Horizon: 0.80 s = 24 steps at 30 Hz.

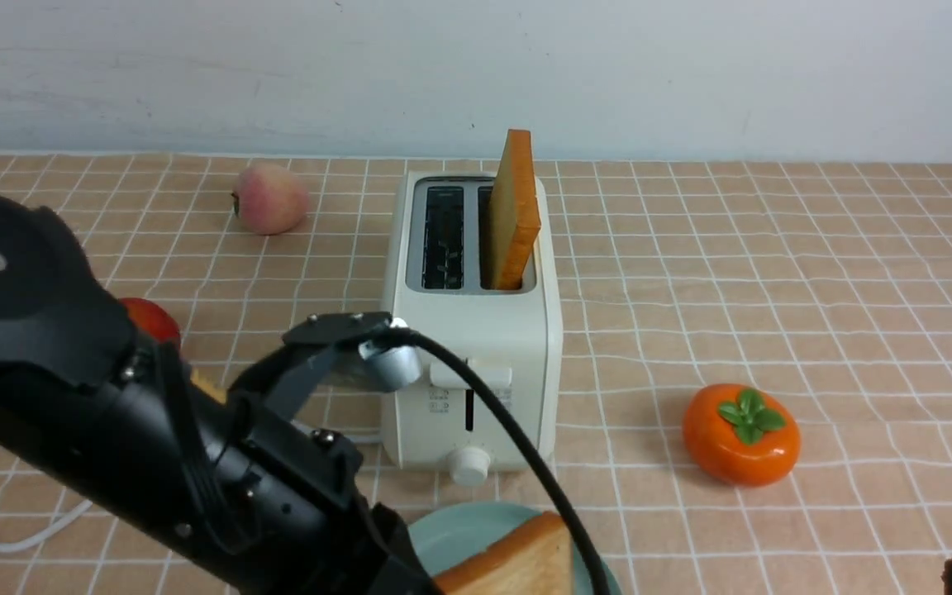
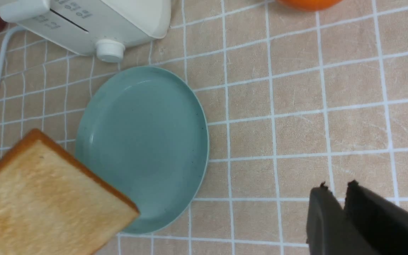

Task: Take toasted bread from bread machine on light coffee tablecloth place on plate.
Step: 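Place the slice of bread on the plate with the left gripper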

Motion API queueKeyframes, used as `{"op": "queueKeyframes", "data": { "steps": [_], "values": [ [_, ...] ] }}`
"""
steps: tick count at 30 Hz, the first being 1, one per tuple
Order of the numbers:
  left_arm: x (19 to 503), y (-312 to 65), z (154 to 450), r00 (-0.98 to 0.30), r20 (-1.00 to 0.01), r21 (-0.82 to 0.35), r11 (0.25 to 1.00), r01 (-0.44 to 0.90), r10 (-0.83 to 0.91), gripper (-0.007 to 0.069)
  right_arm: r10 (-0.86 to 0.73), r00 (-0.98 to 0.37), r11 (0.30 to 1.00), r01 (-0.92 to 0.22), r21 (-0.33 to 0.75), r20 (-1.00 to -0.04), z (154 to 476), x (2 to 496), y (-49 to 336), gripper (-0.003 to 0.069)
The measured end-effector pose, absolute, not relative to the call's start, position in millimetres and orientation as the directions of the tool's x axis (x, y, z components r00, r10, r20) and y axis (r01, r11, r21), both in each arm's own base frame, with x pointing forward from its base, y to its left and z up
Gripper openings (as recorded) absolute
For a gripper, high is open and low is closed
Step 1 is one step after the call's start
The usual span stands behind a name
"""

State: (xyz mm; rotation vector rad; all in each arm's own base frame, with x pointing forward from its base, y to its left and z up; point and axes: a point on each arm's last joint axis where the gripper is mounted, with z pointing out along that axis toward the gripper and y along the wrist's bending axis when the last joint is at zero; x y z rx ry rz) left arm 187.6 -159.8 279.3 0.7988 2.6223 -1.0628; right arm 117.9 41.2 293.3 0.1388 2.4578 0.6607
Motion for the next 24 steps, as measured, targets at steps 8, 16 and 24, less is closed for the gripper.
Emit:
{"op": "queueKeyframes", "data": {
  "steps": [8,16,24],
  "values": [
    [225,-173,235,-0.869,-0.366,-0.557,0.670,0.491,0.332,0.0086,0.247,-0.824,0.851,-0.067,0.520,-0.510,295,118,45,0.0103],
    [237,-174,215,-0.879,-0.341,-0.519,0.713,0.471,0.333,0.0322,0.223,-0.810,0.832,-0.133,0.539,-0.543,299,119,49,0.0107],
    [236,-164,223,-0.892,-0.197,-0.422,0.786,0.452,0.407,0.0400,0.179,-0.713,0.823,-0.269,0.501,-0.678,336,122,51,0.0122]
  ]
}}
